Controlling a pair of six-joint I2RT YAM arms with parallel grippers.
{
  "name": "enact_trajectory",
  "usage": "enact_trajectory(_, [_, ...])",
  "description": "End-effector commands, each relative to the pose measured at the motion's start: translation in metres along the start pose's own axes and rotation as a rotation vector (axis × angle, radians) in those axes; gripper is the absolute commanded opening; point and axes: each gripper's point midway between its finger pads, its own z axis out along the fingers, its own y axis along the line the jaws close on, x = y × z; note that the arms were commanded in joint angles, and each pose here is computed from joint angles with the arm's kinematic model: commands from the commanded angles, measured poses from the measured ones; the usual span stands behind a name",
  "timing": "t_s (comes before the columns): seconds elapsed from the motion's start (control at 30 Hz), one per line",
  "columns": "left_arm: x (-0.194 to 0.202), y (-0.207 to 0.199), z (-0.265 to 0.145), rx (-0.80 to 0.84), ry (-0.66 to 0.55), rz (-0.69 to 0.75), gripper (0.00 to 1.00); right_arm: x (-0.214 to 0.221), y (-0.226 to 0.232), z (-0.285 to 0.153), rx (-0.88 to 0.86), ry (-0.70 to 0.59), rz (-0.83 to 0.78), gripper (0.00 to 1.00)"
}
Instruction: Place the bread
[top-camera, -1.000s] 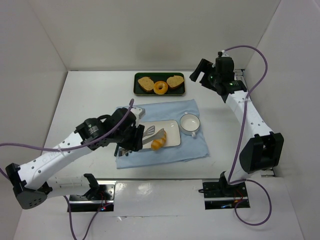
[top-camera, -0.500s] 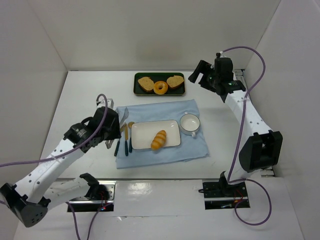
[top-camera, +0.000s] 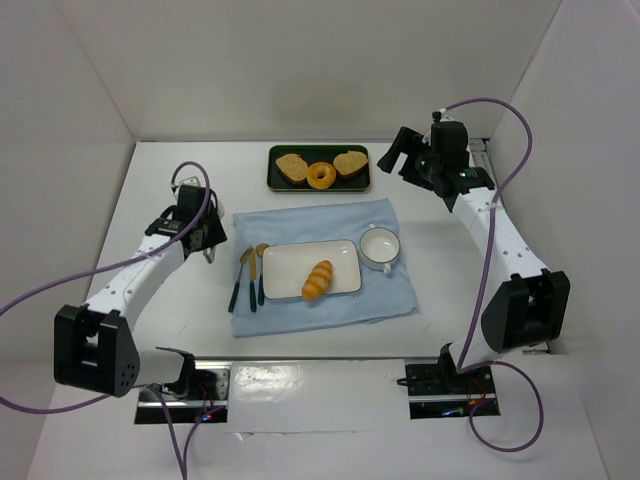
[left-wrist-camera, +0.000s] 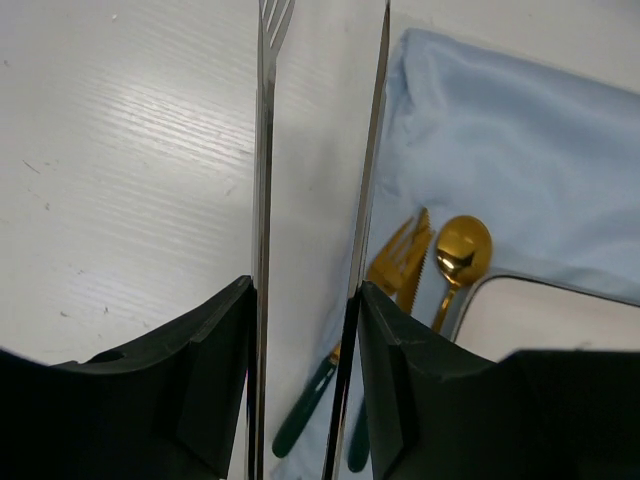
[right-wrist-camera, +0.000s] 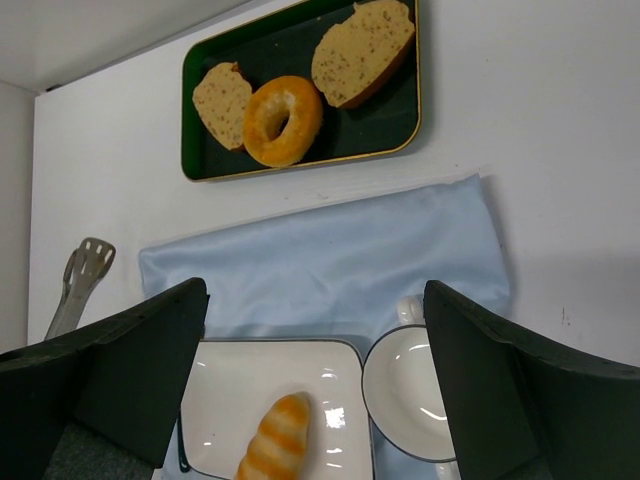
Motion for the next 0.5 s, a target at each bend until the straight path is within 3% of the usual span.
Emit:
enact_trajectory(0.0, [-0.017,0.0,0.019,0.025,-0.037,0.0,0.56,-0.01,0.006,-0.016,-0.025,-0.04,-0.021,0.95])
enact_trajectory(0.47, [-0.023,0.026,0.074,-0.041,0.053,0.022,0.55,-0.012,0.004,-0.012,-0.012,-0.036,-0.02,0.95])
